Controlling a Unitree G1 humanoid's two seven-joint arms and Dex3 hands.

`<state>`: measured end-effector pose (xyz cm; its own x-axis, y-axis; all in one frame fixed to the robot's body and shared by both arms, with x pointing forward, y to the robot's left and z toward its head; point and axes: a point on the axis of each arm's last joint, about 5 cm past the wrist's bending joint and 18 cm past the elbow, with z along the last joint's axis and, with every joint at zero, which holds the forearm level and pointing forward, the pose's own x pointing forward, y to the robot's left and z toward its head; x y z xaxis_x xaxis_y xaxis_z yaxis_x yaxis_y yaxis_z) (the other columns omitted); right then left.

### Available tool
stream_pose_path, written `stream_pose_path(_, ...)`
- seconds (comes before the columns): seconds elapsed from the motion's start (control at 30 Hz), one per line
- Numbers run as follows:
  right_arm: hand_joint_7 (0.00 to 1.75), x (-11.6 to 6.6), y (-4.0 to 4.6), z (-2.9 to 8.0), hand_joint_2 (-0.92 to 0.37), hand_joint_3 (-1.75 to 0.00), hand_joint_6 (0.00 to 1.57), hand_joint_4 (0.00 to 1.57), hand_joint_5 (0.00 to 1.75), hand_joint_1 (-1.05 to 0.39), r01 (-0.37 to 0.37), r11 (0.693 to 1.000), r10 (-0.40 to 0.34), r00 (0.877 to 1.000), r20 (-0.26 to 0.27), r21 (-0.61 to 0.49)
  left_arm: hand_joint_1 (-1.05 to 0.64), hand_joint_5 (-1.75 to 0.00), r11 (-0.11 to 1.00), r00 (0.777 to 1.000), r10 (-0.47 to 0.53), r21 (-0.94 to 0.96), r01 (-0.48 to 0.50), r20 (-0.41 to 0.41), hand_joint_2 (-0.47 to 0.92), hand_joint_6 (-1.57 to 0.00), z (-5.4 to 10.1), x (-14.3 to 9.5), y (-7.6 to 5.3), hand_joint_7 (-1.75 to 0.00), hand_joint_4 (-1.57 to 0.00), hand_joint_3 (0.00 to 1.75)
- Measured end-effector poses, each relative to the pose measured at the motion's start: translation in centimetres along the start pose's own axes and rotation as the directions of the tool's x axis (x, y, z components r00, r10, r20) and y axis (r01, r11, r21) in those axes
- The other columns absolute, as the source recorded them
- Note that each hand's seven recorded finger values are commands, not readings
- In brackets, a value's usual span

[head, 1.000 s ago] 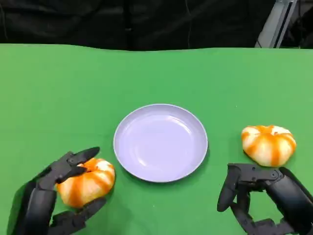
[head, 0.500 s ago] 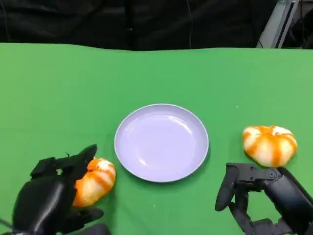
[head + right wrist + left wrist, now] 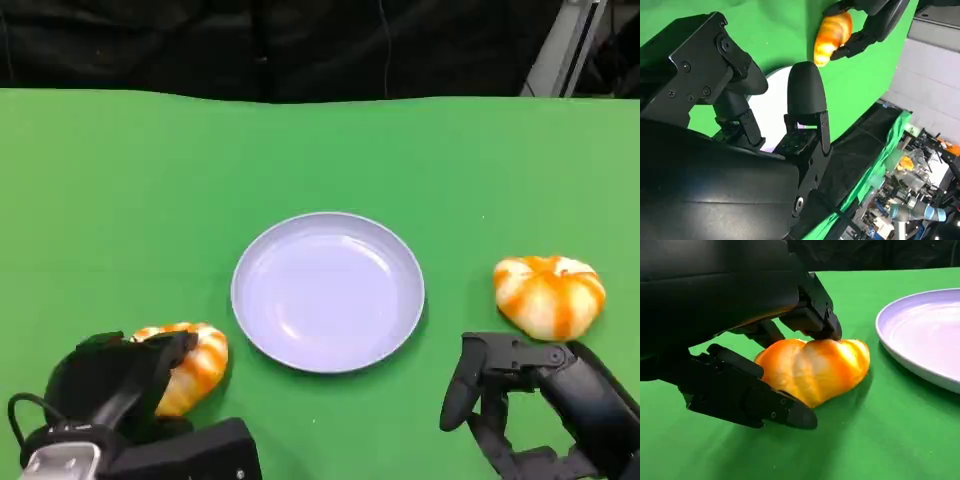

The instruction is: Grasp the bread from the table and place it into the plate.

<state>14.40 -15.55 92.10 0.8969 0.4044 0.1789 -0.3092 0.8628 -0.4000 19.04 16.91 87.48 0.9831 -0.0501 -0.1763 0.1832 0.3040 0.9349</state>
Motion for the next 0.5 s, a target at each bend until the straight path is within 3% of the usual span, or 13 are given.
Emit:
stream_pose_path(0.1,1.32,0.0,0.00,0.0,-0.33,-1.36,0.80,0.87,1.67,0.09,0.000,1.000,0.000,1.000,0.000,0.000,-0.34,-0.17,0.999,1.000,0.000,-0.034,0.000,-0.001,0.92,-0.85,0.0,0.1,0.0,-0.05,-0.74,0.19)
stream_pose_path(0.2,1.32,0.0,0.00,0.0,-0.33,-1.37,0.80,0.88,1.68,0.09,0.000,1.000,0.000,1.000,-0.001,0.000,-0.12,-0.23,0.995,0.999,0.035,-0.094,-0.035,0.004,0.91,-1.09,-0.3,0.2,-0.1,-0.13,-0.96,0.15)
stream_pose_path(0.23,1.32,0.0,0.00,0.0,-0.33,-1.37,0.80,0.88,1.68,0.10,0.000,1.000,0.000,1.000,-0.001,0.000,-0.07,-0.60,0.988,0.997,0.071,-0.140,-0.068,0.013,0.88,-1.15,-0.6,0.1,-0.4,-0.23,-0.99,0.24)
stream_pose_path(0.27,1.32,0.0,0.00,0.0,-0.33,-1.37,0.80,0.88,1.67,0.10,0.000,1.000,0.000,1.000,-0.002,0.000,-0.05,-1.04,0.975,0.992,0.120,-0.193,-0.113,0.027,0.71,-1.09,-0.9,0.1,-0.7,-0.54,-0.94,0.60)
stream_pose_path(0.3,1.32,0.0,0.00,0.0,-0.33,-1.37,0.80,0.88,1.67,0.10,0.000,1.000,0.000,1.000,-0.002,0.000,-0.04,-1.20,0.955,0.984,0.175,-0.249,-0.160,0.042,0.61,-1.02,-1.2,0.0,-1.1,-0.72,-0.91,0.80)
stream_pose_path(0.33,1.32,0.0,0.01,0.0,-0.32,-1.38,0.80,0.88,1.67,0.10,0.001,1.000,-0.001,1.000,-0.002,-0.003,-0.07,-1.52,0.932,0.972,0.227,-0.302,-0.199,0.058,0.57,-0.91,-1.4,-0.1,-1.5,-1.06,-0.87,0.95)
stream_pose_path(0.4,1.32,0.0,0.03,0.0,-0.32,-1.38,0.80,0.88,1.67,0.10,0.002,1.000,-0.002,1.000,-0.002,-0.011,-0.09,-1.69,0.888,0.944,0.315,-0.379,-0.259,0.093,0.54,-0.83,-1.5,-0.4,-2.1,-1.29,-0.83,1.02)
stream_pose_path(0.5,1.32,0.1,0.13,0.0,-0.32,-1.39,0.80,0.88,1.66,0.11,0.003,1.000,-0.003,1.000,0.001,-0.009,-0.08,-1.71,0.847,0.910,0.400,-0.425,-0.319,0.114,0.49,-0.83,-1.4,-0.6,-2.3,-1.35,-0.85,1.01)
